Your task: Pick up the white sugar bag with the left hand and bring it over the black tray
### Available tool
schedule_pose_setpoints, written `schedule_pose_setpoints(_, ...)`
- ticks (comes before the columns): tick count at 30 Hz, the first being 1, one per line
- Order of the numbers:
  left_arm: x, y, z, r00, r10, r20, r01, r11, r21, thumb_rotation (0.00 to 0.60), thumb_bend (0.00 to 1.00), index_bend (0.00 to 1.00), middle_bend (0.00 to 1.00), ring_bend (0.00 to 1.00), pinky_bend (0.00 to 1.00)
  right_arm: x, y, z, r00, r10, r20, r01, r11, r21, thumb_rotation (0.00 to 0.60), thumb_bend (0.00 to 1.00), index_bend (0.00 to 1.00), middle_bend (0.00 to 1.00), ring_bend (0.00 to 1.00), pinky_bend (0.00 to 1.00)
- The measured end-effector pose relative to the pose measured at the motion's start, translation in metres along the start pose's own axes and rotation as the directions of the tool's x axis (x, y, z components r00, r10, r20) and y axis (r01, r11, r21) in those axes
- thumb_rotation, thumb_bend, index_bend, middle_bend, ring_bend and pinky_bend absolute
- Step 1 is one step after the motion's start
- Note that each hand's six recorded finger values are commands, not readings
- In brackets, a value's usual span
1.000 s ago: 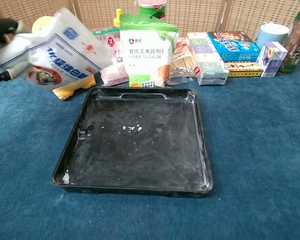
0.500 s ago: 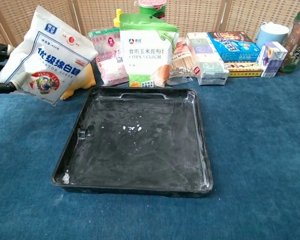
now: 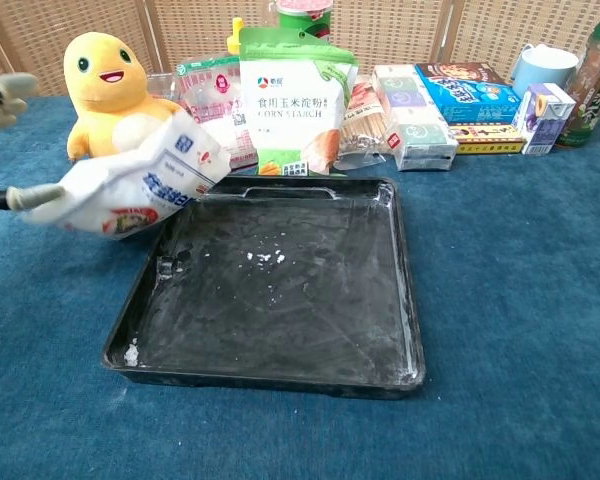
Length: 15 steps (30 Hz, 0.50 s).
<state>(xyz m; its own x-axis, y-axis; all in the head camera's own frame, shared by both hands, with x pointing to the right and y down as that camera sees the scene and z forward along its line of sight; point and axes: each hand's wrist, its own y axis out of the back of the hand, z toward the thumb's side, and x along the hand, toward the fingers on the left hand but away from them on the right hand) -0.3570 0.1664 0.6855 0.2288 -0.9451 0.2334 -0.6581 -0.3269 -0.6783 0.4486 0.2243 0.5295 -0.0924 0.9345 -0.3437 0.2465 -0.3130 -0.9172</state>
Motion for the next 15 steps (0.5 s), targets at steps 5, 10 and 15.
schedule_pose_setpoints(5,-0.009,0.026,0.004,0.998,0.057,0.04,-0.057,0.998,0.0,0.461,0.0,0.0,0.0,0.0,0.02,0.001,0.004,-0.001,1.0,-0.009,0.003,0.009,1.0,-0.006,0.6,0.0,0.01,0.0,0.0,0.0)
schedule_pose_setpoints(10,-0.022,0.062,0.002,0.993,0.105,0.053,-0.105,0.994,0.011,0.464,0.0,0.0,0.0,0.0,0.02,0.001,0.007,-0.001,1.0,-0.014,0.001,0.014,1.0,-0.012,0.6,0.0,0.01,0.0,0.0,0.0)
schedule_pose_setpoints(15,-0.039,0.099,-0.003,0.994,0.107,0.012,-0.108,0.989,0.105,0.502,0.01,0.0,0.0,0.0,0.02,0.001,0.007,0.0,1.0,-0.017,-0.002,0.017,1.0,-0.009,0.6,0.0,0.01,0.0,0.0,0.0)
